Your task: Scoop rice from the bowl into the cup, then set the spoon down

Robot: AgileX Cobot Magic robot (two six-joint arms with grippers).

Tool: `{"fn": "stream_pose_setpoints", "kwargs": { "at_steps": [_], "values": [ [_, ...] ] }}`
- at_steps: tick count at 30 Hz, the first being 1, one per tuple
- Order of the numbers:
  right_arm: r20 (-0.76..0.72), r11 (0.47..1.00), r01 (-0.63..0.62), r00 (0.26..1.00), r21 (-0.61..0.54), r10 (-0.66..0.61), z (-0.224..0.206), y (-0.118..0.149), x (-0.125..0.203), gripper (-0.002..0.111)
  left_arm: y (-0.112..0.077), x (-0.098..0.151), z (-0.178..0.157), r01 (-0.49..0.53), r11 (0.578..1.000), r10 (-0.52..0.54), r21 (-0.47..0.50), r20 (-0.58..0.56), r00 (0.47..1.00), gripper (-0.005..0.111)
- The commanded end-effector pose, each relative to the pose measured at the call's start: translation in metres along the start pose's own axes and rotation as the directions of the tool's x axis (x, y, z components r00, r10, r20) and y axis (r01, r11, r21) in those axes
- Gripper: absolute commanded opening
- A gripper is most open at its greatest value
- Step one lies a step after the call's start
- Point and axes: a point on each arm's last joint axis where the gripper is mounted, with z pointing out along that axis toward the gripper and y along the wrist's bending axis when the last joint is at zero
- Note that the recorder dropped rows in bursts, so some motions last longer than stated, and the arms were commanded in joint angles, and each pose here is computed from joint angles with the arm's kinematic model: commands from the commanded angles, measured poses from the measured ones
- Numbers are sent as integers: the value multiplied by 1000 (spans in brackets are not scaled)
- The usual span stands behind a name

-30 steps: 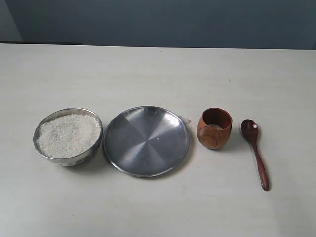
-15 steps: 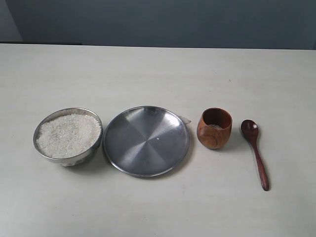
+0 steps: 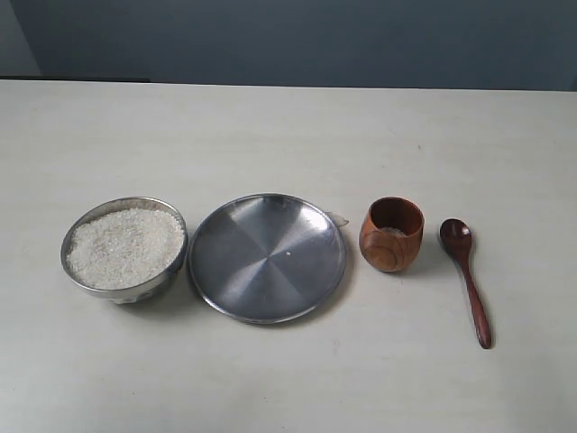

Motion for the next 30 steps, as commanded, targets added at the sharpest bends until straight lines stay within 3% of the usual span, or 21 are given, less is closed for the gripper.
{"fn": "stream_pose_setpoints", "kwargs": {
  "at_steps": [1, 5, 9, 14, 16, 23, 25, 28, 30],
  "values": [
    [-137, 998, -63, 988, 30, 66, -1, -2, 13, 0, 2, 5, -1, 1, 1000, -1, -11, -50, 999, 0],
    [-209, 995, 99, 973, -25, -102, -2, 17, 1, 0, -6, 1, -2, -12, 1000, 12, -6, -104, 995, 0],
    [-252, 951, 301, 917, -73, -310, -4, 42, -25, 0, -26, -19, -7, -98, 994, 102, 44, -104, 989, 0],
    [-461, 878, 476, 769, -49, -442, 15, 60, -45, 0, -51, -45, -14, -175, 979, 182, 103, -71, 981, 0],
    [-557, 841, 535, 677, -78, -482, 27, 66, -49, 0, -57, -52, -13, -197, 975, 205, 107, -71, 976, 0],
    [-769, 788, 579, 401, -208, -497, 81, 87, -53, 0, -61, -58, 4, -227, 971, 235, 72, -142, 962, 0],
    [-836, 782, 573, 283, -245, -469, 99, 89, -48, 0, -61, -56, 9, -235, 970, 242, 59, -170, 955, 0],
    [-912, 791, 552, 123, -265, -391, 122, 86, -36, 0, -58, -51, 15, -232, 972, 234, 38, -239, 942, 0],
    [-932, 802, 539, 79, -258, -353, 136, 82, -27, 0, -55, -46, 19, -235, 972, 230, 21, -303, 925, 0]
  ]
}}
